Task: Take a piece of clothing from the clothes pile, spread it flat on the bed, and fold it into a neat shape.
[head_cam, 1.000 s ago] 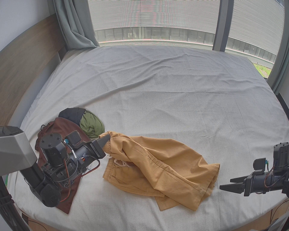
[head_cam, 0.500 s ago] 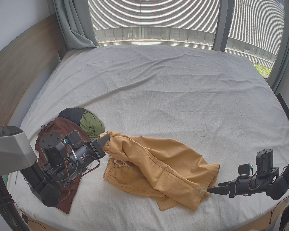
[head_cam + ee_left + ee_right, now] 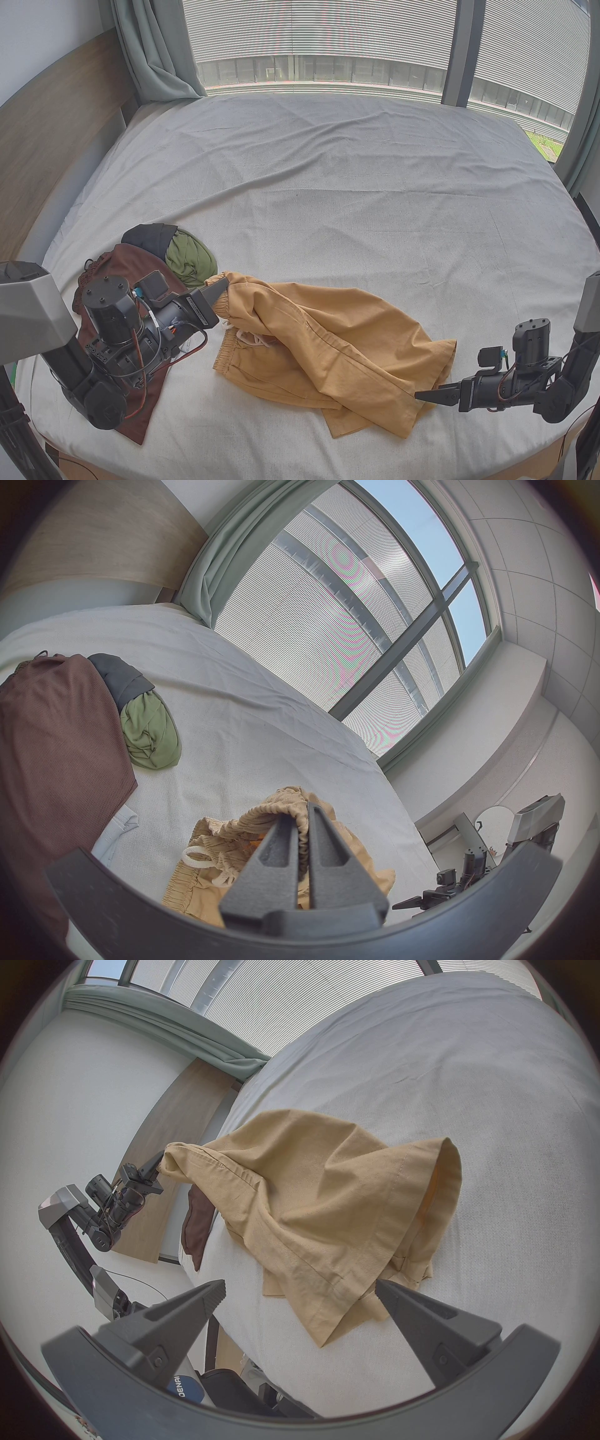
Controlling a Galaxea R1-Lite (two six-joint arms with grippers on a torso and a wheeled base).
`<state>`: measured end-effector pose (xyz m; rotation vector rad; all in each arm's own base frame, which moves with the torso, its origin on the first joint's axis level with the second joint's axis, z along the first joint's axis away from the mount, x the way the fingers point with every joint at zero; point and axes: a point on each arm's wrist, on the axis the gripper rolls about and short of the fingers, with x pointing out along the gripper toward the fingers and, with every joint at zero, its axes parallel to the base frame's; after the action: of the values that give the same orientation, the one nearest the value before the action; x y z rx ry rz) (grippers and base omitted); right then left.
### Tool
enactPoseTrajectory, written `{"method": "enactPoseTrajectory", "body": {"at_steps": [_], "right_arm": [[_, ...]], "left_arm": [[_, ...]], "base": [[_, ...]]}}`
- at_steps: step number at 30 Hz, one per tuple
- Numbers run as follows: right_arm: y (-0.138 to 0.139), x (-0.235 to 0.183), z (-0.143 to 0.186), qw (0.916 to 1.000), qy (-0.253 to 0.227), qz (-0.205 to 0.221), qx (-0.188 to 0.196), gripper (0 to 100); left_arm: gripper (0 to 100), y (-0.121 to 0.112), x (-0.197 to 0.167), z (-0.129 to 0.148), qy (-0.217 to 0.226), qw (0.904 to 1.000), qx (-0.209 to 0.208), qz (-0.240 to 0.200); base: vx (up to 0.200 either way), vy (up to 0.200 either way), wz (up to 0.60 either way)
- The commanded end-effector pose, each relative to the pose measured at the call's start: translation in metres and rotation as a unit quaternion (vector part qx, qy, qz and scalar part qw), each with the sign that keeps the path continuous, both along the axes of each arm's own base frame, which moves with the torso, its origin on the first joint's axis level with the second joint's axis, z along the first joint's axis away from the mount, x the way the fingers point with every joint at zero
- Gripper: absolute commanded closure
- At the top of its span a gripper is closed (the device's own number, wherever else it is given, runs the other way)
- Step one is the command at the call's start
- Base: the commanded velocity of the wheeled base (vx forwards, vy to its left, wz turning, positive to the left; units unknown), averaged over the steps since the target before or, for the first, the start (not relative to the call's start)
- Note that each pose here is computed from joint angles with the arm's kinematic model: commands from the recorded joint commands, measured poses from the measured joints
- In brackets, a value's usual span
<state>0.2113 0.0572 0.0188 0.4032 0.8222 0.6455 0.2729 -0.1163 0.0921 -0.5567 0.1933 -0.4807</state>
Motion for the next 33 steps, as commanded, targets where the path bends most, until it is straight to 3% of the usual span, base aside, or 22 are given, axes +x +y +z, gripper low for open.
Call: {"method": "enactPoseTrajectory", "body": {"at_steps": [1,18,33], "right_arm": [[0.001,0.001,-0.014,0.9998,0.021,0.0,-0.005,0],[0.005,0.002,-0.049,0.9998,0.015,0.006,-0.007,0],[0.019,0.009,-0.045,0.9998,-0.006,0.019,-0.002,0]], "left_arm": [[100,0.0,0.0,-0.001,0.001,1.0,0.0,0.0],[100,0.0,0.001,-0.001,0.001,1.0,0.0,0.0],[100,0.0,0.0,0.0,0.0,1.0,0.0,0.0]], "base": [[0.0,0.0,0.0],[0.0,0.0,0.0],[0.0,0.0,0.0]]}}
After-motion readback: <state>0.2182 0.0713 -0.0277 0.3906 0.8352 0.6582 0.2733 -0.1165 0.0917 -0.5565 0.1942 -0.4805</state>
